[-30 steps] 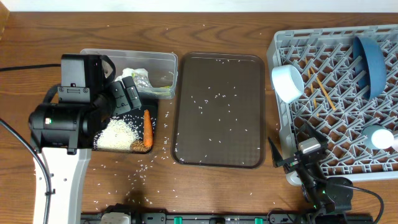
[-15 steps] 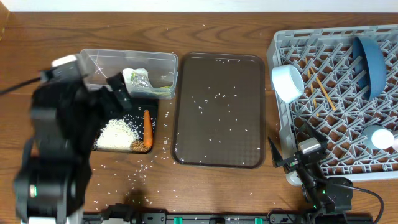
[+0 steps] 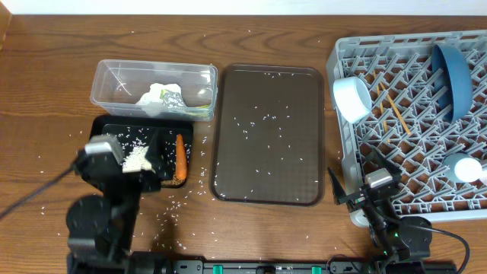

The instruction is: Sort waste into correct bins and load items into the dishwasher rack

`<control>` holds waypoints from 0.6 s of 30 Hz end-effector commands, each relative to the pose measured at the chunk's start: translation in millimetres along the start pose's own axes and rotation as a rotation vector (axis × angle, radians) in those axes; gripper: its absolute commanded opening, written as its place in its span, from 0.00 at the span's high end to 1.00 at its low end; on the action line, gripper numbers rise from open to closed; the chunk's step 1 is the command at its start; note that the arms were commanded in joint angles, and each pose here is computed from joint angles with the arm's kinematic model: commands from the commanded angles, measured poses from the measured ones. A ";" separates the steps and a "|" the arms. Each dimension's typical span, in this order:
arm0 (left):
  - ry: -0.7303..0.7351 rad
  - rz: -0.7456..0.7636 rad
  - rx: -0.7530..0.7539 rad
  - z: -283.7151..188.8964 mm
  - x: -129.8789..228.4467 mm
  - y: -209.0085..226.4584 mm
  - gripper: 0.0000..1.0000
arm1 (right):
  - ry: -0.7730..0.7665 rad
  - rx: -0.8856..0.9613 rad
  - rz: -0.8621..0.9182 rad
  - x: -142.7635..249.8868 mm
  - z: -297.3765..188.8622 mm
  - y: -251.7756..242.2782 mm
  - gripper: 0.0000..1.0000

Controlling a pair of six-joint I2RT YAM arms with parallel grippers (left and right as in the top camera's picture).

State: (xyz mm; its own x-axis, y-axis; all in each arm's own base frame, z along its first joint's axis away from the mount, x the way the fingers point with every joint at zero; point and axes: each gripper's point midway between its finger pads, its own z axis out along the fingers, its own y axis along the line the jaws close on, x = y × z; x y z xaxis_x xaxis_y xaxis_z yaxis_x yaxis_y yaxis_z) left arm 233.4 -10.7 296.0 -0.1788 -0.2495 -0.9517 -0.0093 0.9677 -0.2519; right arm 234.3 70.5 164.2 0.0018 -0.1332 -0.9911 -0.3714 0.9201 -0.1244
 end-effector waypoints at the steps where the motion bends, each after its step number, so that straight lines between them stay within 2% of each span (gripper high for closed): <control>1: -0.034 0.025 0.019 -8.6 12.0 1.8 0.02 | -0.001 0.005 0.011 1.0 -0.3 -1.6 0.01; 10: -0.083 0.023 0.032 -15.6 48.8 11.9 0.02 | -0.001 0.005 0.011 1.0 -0.3 -1.6 0.01; 18: -0.095 0.022 0.035 10.3 87.4 21.6 0.02 | -0.001 0.005 0.011 1.0 -0.3 -1.6 0.01</control>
State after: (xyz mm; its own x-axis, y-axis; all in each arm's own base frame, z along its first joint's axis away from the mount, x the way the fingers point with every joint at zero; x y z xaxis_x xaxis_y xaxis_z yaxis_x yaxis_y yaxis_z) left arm 222.9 -10.1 222.7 -0.0641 -0.2426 -0.9680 0.0230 0.9694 -0.2445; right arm 234.3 70.5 164.2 0.0018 -0.1332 -0.9911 -0.3714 0.9201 -0.1244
